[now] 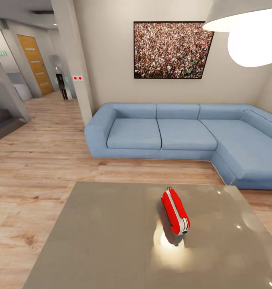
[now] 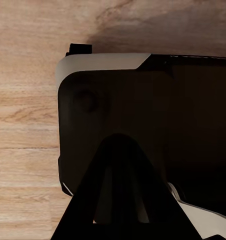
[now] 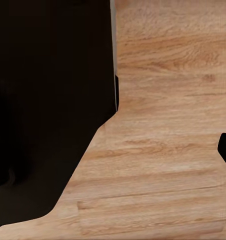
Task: Turn on the radio receiver that's on the table in the living room.
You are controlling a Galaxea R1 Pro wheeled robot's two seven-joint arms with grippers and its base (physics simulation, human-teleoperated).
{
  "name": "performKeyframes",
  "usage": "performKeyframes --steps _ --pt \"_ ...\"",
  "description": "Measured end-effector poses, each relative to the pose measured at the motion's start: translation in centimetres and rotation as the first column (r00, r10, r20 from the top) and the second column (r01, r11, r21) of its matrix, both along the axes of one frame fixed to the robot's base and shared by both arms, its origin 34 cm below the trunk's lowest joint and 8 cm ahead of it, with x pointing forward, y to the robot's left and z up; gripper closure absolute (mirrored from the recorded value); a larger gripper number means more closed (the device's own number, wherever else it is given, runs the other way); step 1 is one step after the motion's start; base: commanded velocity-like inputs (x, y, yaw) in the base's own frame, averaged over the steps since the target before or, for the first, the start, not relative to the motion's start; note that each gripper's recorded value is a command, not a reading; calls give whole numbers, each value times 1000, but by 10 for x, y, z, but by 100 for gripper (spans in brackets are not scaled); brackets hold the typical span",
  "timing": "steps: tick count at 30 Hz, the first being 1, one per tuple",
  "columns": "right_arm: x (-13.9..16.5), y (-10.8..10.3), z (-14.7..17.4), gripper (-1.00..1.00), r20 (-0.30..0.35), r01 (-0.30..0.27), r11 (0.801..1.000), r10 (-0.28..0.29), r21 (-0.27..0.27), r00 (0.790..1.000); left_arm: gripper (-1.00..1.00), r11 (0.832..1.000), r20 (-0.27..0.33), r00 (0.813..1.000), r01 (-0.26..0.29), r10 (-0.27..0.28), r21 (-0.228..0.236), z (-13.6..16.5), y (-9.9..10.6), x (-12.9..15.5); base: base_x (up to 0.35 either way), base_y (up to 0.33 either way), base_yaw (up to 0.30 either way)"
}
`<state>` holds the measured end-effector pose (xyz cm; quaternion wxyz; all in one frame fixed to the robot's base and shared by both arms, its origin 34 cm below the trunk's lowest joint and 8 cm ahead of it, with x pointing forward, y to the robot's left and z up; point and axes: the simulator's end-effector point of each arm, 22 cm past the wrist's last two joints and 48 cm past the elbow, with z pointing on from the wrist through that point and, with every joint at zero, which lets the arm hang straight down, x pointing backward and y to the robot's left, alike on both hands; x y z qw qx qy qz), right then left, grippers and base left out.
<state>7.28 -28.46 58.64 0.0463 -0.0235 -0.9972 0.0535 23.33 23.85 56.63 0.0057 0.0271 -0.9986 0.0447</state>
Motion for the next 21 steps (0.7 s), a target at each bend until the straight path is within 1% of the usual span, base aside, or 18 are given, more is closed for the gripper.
performKeyframes --steps 7,21 --pt "-1 -5 0 -100 -3 1 1000 -1 -7 1000 100 1000 0 1000 0 0 0 0 0 0 0 0 0" --pt "0 -3 0 -100 -3 3 1000 -3 -4 1000 100 1000 0 1000 0 0 0 0 0 0 0 0 0"
